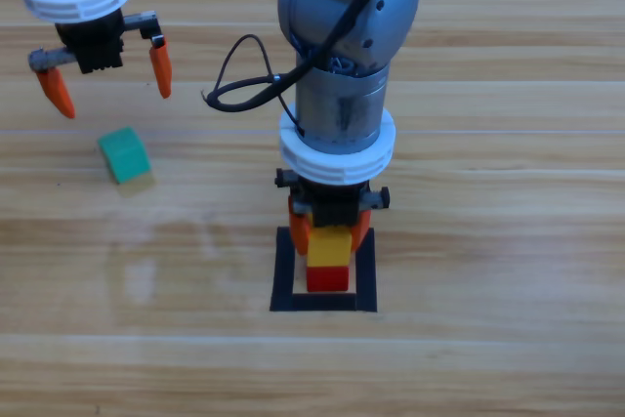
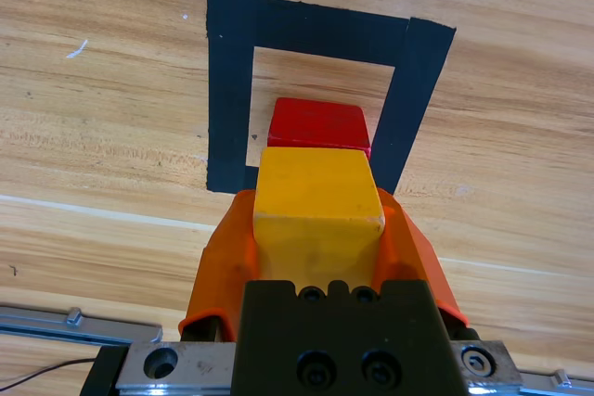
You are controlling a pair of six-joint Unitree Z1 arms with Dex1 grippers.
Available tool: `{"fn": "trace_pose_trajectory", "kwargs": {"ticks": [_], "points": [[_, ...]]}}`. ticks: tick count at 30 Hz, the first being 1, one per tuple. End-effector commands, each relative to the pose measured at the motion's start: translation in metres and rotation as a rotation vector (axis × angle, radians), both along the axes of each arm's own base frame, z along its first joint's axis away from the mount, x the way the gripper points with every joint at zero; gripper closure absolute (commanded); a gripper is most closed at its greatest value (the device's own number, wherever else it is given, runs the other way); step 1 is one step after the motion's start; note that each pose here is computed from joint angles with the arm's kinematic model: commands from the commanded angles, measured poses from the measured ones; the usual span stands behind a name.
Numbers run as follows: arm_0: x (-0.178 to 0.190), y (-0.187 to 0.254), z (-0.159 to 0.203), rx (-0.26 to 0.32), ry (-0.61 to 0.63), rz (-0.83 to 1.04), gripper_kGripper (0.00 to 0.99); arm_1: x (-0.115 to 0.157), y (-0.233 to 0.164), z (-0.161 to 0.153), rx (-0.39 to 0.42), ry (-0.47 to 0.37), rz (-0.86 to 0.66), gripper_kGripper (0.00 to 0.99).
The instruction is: Stack the blocks in the rectangular block: red at the bottom, yellow in the middle, green on top
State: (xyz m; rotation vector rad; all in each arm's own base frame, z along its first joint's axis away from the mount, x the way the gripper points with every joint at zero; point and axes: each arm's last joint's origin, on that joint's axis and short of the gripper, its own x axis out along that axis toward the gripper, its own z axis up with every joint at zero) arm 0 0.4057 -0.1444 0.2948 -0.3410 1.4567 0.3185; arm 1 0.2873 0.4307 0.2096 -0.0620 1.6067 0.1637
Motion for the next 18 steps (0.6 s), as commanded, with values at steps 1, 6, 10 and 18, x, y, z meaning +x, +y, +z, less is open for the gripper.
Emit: {"fn": "trace_pose_trajectory", "kwargs": {"ticks": [1,6,10,18], "points": [[0.007,-0.001,-0.018,0.046,0.036,0.015,0.0,-0.006,0.008,-0.032,-0.077,0.027,0.009,0.99],[0.012,0.008,-0.023,0.053,0.045,0.038,0.0,-0.004,0.01,-0.034,-0.08,0.023,0.01,0.264],[0.013,0.011,-0.025,0.048,0.055,0.052,0.0,-0.004,0.008,-0.017,-0.075,-0.02,0.01,0.0],[0.015,0.011,-0.036,0.051,0.083,0.061,0.0,-0.016,-0.007,0.058,0.008,-0.157,0.059,0.0]]}}
